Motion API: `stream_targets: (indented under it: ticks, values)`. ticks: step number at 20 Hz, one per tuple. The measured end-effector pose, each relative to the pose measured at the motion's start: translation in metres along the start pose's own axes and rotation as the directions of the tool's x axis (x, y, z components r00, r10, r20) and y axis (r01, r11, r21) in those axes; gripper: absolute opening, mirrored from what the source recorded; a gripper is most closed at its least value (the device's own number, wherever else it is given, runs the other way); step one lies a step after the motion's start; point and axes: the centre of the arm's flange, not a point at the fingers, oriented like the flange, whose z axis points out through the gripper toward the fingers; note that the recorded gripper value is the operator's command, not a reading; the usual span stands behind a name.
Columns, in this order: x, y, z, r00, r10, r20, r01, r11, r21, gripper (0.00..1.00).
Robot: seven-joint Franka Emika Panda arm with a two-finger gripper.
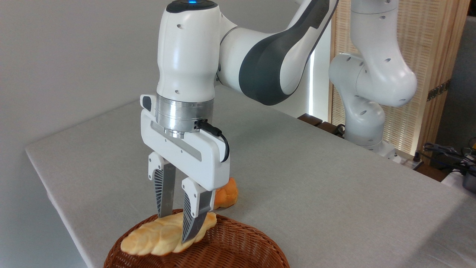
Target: Put bread into the basket
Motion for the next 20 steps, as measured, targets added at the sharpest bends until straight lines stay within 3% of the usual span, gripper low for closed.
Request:
stream_targets:
  ticks: [4,8,12,16,20]
  values:
    - [0.006,0.003,-0.006,1.0,0.01,-0.012,-0.01,1.0,0.006,1.0]
    - [0.019,0.013,-0.033,0.998,0.034,-0.044,-0.034,0.999,0.016,1.0]
    - [0.03,0.046,-0.069,0.999,0.039,0.0,-0.039,0.997,-0.073,1.0]
    - [0.027,0.057,-0.101,0.998,0.038,0.054,-0.031,0.99,-0.138,1.0]
    - [0.023,0.059,-0.096,0.992,-0.065,0.108,0.082,0.984,-0.16,1.0]
